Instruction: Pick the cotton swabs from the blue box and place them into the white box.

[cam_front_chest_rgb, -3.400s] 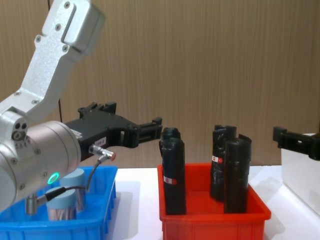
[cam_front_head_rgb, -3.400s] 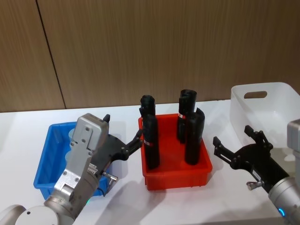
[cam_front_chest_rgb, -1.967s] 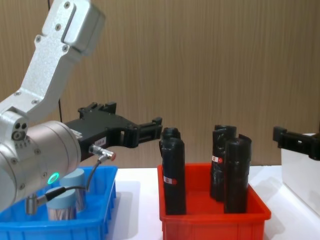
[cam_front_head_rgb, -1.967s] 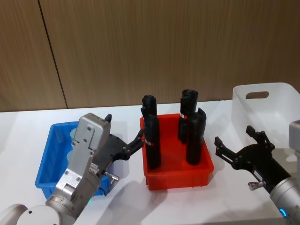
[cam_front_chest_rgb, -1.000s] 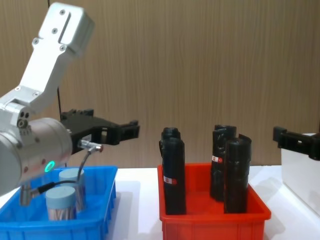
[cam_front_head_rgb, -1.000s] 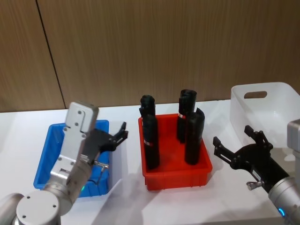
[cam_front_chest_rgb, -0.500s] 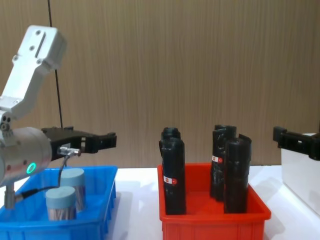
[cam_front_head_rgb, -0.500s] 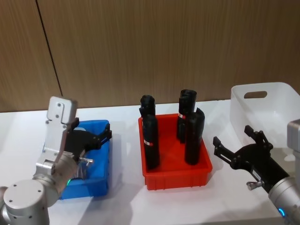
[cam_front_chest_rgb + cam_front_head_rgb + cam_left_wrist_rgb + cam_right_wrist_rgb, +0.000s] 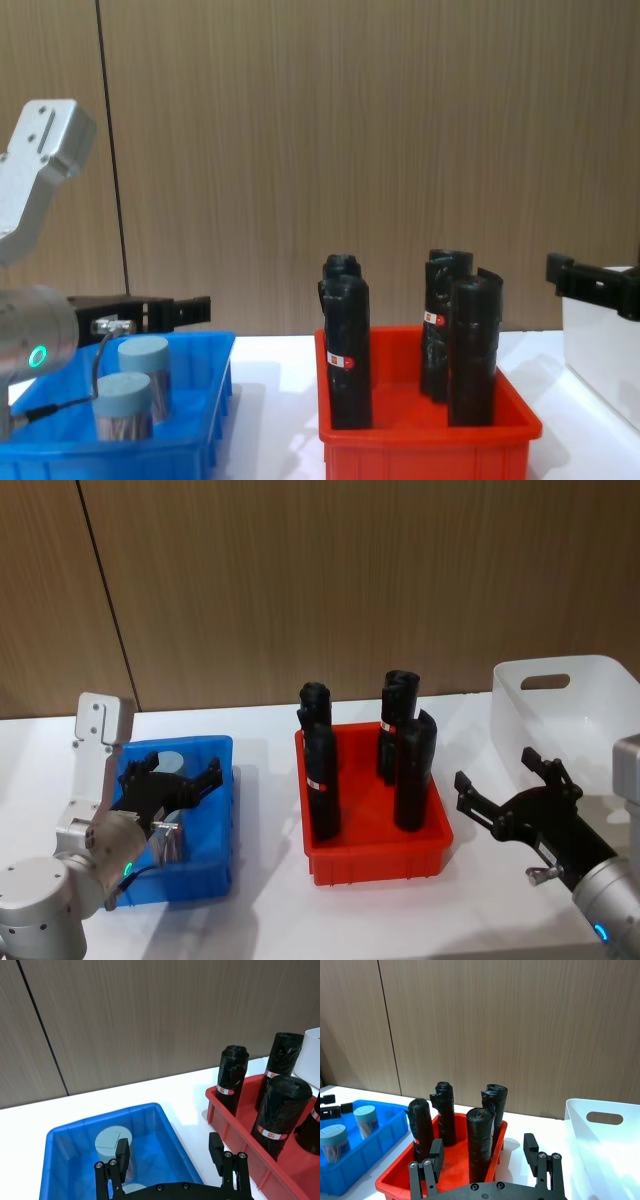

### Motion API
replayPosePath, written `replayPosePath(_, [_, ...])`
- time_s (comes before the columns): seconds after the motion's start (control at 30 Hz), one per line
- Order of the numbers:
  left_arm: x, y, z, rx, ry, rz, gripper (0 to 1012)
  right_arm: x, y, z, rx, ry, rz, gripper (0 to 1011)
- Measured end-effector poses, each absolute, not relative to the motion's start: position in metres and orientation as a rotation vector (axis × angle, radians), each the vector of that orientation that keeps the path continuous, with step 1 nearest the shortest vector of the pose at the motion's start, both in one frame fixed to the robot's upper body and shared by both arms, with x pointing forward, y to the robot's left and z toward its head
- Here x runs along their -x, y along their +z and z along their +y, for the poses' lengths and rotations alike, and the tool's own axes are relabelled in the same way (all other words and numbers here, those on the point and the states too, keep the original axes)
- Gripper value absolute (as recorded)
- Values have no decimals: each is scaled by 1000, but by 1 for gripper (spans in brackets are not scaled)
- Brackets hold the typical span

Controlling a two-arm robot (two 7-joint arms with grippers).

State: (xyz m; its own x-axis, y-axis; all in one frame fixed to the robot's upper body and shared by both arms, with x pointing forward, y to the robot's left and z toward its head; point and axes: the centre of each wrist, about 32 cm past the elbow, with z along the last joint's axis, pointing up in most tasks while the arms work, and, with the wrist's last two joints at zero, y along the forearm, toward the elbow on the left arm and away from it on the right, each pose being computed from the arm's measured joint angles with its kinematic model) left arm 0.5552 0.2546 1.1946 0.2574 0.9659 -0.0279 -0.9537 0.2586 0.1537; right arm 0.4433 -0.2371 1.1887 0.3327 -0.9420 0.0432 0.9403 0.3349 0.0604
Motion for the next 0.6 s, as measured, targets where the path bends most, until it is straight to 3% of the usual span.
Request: replayPosePath(0.6, [-556,1184,267,-141,1339,250,1003,-443,1189,-237,-26,-1229,-75,1001])
